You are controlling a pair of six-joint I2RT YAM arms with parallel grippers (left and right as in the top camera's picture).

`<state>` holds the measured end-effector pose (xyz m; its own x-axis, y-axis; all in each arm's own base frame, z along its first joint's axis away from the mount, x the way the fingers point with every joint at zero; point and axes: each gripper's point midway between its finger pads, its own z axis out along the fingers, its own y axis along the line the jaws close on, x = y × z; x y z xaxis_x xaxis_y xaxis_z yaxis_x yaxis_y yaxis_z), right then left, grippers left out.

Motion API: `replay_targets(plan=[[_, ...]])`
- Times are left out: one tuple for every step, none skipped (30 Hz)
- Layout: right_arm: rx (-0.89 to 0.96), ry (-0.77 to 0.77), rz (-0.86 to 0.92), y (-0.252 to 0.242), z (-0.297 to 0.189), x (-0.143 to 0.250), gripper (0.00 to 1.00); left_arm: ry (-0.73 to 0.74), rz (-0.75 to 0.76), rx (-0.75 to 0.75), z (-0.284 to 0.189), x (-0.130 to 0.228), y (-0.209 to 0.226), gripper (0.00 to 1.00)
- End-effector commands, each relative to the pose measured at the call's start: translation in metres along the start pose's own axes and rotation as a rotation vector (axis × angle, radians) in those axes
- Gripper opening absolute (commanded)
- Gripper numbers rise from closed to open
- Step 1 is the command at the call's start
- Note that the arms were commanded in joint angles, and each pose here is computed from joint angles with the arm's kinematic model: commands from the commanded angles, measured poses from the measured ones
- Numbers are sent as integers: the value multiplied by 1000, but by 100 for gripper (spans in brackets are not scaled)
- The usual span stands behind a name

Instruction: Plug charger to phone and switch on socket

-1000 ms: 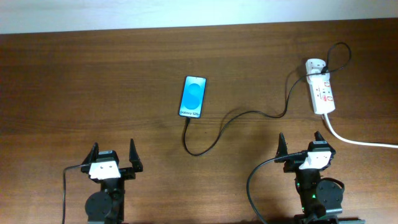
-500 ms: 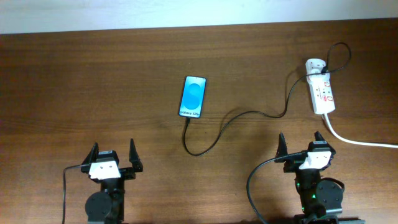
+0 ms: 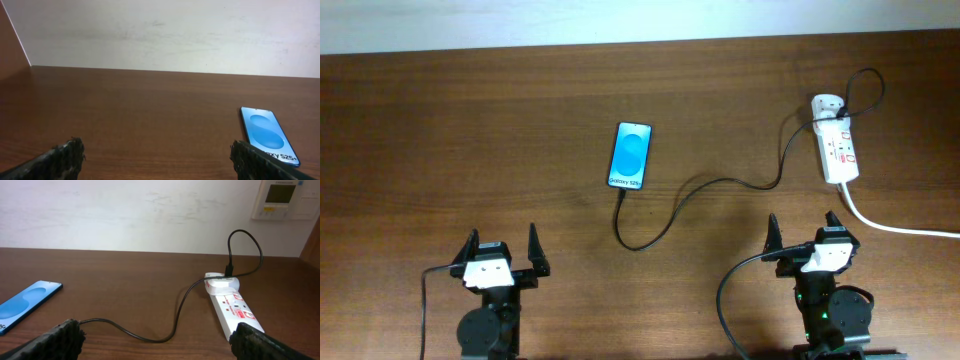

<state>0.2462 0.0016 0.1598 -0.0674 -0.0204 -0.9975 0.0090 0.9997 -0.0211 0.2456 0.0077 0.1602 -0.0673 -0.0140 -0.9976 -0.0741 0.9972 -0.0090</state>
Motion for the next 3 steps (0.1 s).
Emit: replay_targets(plan=[[0, 6, 10, 1, 0, 3, 98, -1, 19, 7, 0, 1, -1, 99], [-1, 6, 10, 1, 0, 3, 98, -1, 19, 7, 0, 1, -1, 99], [-1, 6, 10, 1, 0, 3, 98, -1, 19, 7, 0, 1, -1, 99]])
